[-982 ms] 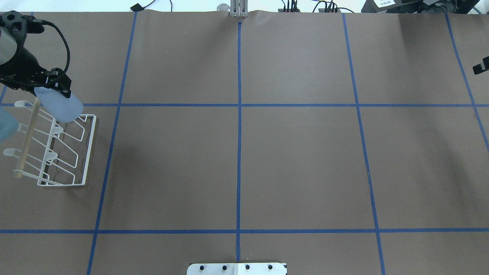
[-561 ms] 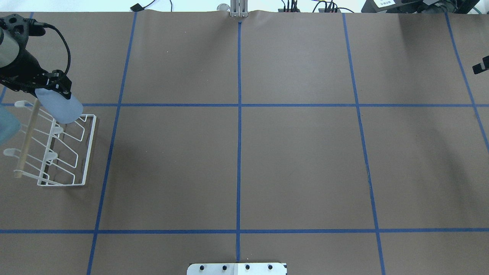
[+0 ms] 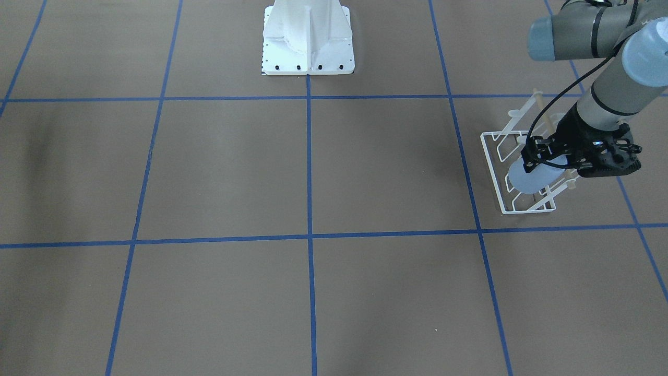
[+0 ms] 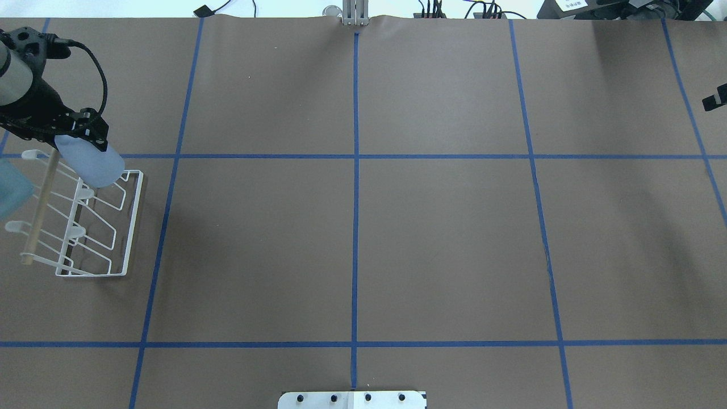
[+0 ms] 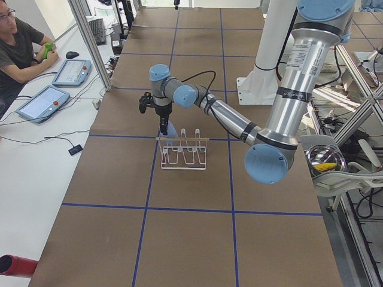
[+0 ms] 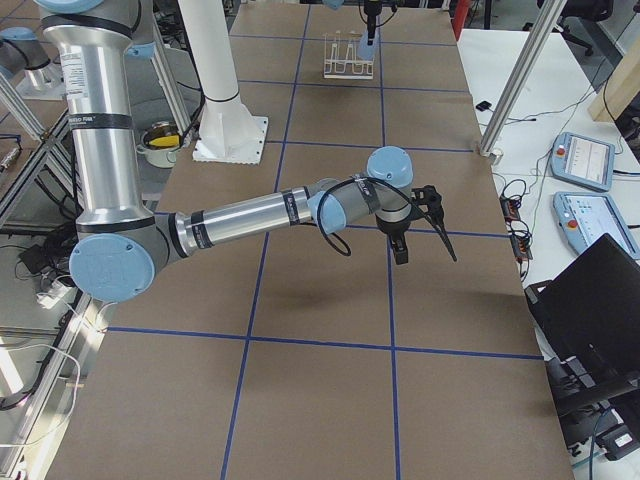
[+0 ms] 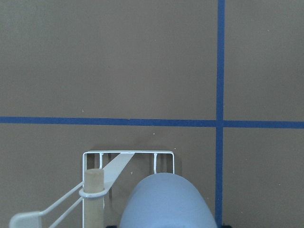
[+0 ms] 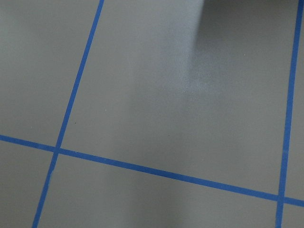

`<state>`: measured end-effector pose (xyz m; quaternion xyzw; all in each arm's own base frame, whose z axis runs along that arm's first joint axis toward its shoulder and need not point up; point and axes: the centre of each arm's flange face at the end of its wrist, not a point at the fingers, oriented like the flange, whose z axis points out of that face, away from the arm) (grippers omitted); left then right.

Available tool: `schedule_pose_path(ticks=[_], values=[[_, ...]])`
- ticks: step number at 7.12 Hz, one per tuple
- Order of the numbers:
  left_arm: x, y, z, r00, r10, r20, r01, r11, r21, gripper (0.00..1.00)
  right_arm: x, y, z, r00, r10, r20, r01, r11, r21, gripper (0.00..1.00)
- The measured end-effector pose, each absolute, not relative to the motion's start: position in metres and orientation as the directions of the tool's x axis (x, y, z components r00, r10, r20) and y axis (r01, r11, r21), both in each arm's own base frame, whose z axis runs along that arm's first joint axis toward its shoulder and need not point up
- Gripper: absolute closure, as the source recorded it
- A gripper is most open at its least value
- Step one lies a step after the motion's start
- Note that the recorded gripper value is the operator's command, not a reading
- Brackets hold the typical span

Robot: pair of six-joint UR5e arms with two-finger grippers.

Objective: Hang cup on cup holder
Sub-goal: 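Lower the cup with the left gripper onto a rack hook, then open the left gripper and lift it away from the hung cup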

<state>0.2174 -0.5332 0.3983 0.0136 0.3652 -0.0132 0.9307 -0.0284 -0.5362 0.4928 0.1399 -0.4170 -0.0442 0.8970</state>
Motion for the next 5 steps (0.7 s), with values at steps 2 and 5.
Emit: schedule_pose_path(ticks=[2,5], values=[[0.2218,-0.5314,0.3986,0.733,-0.006,-0.680,0.025,1.000,0.018,0.02,-0.0285,-0.5361,0.4929,0.648,-0.196,0.736,-0.037,0.957,0.287,0.00],[0.2274,-0.5281,0.3927,0.724,0.023,-0.689,0.013,0.999,0.046,0.02,-0.0349,-0.5373,0.4935,0.663,-0.201,0.721,-0.028,0.956,0.293,0.00]])
